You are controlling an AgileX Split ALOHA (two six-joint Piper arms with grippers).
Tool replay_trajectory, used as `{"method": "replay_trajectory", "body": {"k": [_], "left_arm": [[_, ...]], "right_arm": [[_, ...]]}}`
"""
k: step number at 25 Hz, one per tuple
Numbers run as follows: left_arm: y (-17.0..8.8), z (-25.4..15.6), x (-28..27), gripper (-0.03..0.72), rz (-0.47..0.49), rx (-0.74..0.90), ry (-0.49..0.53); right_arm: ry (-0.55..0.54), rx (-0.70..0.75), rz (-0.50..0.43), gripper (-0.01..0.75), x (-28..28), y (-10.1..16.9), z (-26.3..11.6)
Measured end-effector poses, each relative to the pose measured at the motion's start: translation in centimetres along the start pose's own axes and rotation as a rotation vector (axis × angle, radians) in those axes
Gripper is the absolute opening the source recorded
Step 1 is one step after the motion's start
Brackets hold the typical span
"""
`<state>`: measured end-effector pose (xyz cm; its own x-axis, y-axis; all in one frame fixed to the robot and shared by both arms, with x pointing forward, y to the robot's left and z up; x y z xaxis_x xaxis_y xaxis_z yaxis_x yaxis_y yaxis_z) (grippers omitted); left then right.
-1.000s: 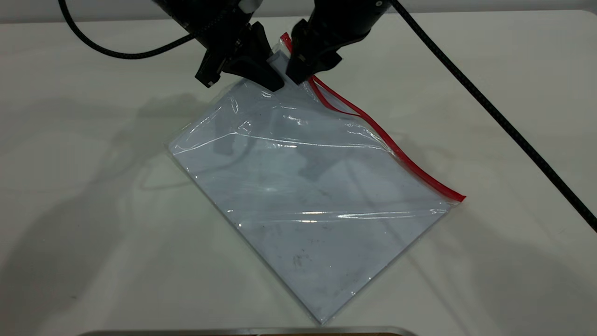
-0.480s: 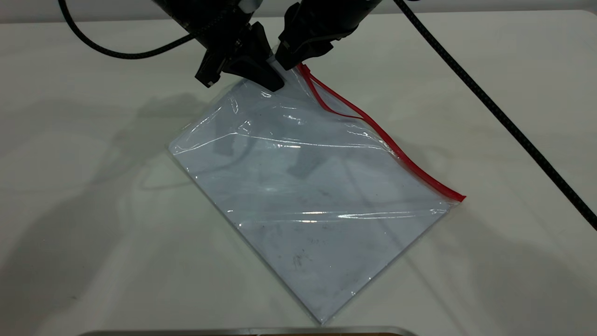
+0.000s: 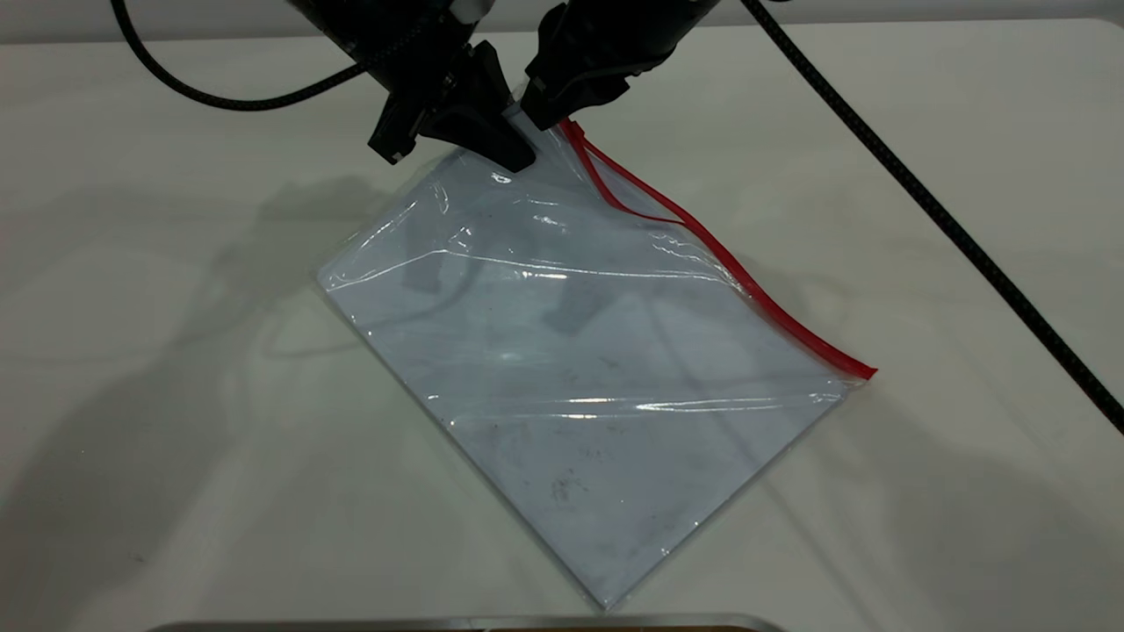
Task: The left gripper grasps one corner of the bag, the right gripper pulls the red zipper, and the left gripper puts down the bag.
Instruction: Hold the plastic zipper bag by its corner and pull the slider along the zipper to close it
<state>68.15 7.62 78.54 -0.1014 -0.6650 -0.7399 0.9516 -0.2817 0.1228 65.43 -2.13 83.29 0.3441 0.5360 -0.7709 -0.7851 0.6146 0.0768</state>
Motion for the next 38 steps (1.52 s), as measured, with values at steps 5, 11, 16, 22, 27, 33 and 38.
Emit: {"method": "replay_trajectory", "body": {"k": [5, 11, 16, 22, 27, 33, 38], "left_arm": [[0.0, 0.0, 0.0, 0.053, 0.000, 0.001, 0.000], [0.0, 0.0, 0.0, 0.053, 0.002, -0.002, -0.001], [0.1, 0.2, 0.0, 0.053, 0.009, -0.010, -0.013], [0.3, 0.5, 0.0, 0.053, 0.021, -0.037, -0.029], [0.4, 0.6, 0.0, 0.053, 0.023, -0.080, -0.041], [0.5, 0.9, 0.0, 0.053, 0.026, -0.119, -0.056], [0.9, 1.6, -0.3, 0.053, 0.041, -0.136, -0.074]], "right_arm": [[0.023, 0.029, 0.005, 0.304, 0.4, -1.0, -1.1], [0.022, 0.046, -0.003, 0.219, 0.2, -1.7, -1.3], [0.028, 0.046, 0.012, 0.091, 0.2, -1.5, -1.4], [0.031, 0.045, 0.019, 0.042, 0.2, -1.4, -1.5], [0.045, 0.041, 0.030, 0.033, 0.0, -1.7, -1.8], [0.087, 0.118, 0.060, 0.033, 0.0, -3.5, -3.6], [0.107, 0.184, 0.092, 0.033, -0.9, -5.1, -4.8]]}}
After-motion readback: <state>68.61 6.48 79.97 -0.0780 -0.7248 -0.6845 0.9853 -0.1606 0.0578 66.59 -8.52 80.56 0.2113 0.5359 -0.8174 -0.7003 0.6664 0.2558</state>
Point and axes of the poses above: a point on each arm's last joint axis where the gripper is mounted, x pointing out along that axis toward the gripper, y along the wrist's bending axis when the last joint is at zero, z = x × y, the point moved 6 cm from there along x, pointing out along that axis toward the gripper, and after that the axes turned 2 degrees about x, right-handed, at the moved point
